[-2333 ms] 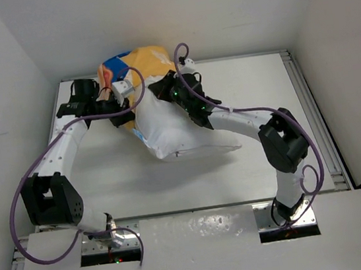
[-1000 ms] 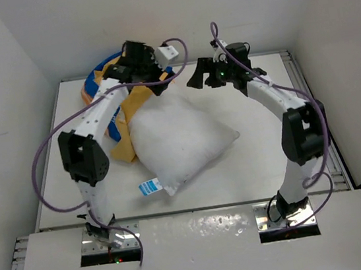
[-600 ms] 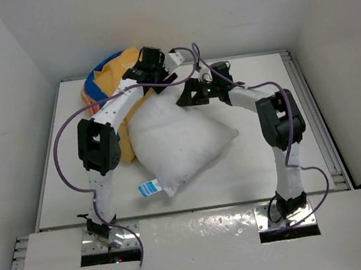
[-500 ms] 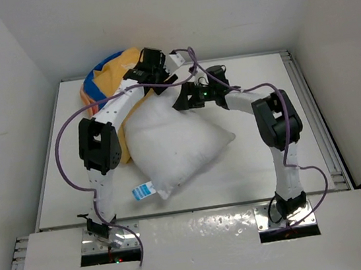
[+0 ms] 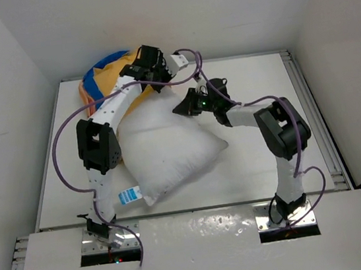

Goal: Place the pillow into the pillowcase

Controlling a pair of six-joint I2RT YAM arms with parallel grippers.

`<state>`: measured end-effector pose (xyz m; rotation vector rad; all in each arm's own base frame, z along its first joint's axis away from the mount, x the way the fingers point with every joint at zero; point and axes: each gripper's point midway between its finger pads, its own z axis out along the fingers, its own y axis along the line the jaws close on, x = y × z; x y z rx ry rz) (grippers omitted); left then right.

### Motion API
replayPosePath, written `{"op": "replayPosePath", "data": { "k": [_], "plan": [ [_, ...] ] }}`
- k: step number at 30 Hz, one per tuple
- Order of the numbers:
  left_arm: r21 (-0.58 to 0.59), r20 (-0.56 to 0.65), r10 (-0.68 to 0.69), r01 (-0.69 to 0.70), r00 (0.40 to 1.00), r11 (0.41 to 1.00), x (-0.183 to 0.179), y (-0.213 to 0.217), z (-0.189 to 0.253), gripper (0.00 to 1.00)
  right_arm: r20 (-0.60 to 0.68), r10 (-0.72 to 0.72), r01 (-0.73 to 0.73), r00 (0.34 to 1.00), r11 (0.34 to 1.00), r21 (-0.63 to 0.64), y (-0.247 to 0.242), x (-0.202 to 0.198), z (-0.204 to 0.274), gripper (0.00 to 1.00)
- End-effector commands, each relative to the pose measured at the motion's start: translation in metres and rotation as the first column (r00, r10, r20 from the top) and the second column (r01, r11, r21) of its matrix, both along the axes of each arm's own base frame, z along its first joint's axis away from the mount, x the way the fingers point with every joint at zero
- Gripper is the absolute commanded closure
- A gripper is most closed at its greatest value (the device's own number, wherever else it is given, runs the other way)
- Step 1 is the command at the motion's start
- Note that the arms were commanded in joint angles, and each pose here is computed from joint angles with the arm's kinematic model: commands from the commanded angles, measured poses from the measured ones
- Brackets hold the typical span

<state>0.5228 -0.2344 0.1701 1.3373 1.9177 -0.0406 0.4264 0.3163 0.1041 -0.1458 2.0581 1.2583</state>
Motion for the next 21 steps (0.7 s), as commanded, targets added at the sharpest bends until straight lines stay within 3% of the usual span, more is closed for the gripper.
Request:
{"op": "replayPosePath", "data": {
  "k": [1,4,7,13,15,18,21],
  "plan": [
    [-0.200,0.102,-0.247,0.263,0.964,0.944,-0.061,-0.062,0.121,1.00,0.271,-0.138,0.095,0.953,0.981,0.168,0.000,0.013,0.116,1.00],
    [-0.272,0.139,-0.317,0.344,0.938,0.899,-0.096,-0.073,0.171,1.00,0.370,-0.239,0.178,0.898,0.965,0.191,-0.007,0.005,0.172,1.00],
    [-0.327,0.214,-0.369,0.423,0.904,0.845,-0.129,-0.081,0.222,1.00,0.502,-0.346,0.252,0.793,0.936,0.247,-0.020,-0.014,0.234,1.00],
    [-0.374,0.238,-0.444,0.503,0.864,0.779,-0.172,-0.090,0.256,1.00,0.548,-0.519,0.404,0.656,0.855,0.326,-0.056,-0.033,0.295,1.00],
    [-0.374,0.225,-0.489,0.538,0.843,0.756,-0.188,-0.095,0.255,1.00,0.565,-0.541,0.447,0.623,0.839,0.310,-0.062,-0.036,0.297,1.00],
    [-0.377,0.186,-0.506,0.537,0.842,0.755,-0.195,-0.096,0.244,1.00,0.541,-0.562,0.519,0.626,0.818,0.249,-0.066,-0.027,0.281,1.00],
    [-0.391,0.131,-0.518,0.524,0.845,0.756,-0.200,-0.092,0.230,1.00,0.452,-0.609,0.625,0.651,0.769,0.137,-0.086,-0.003,0.223,1.00]
  ]
}}
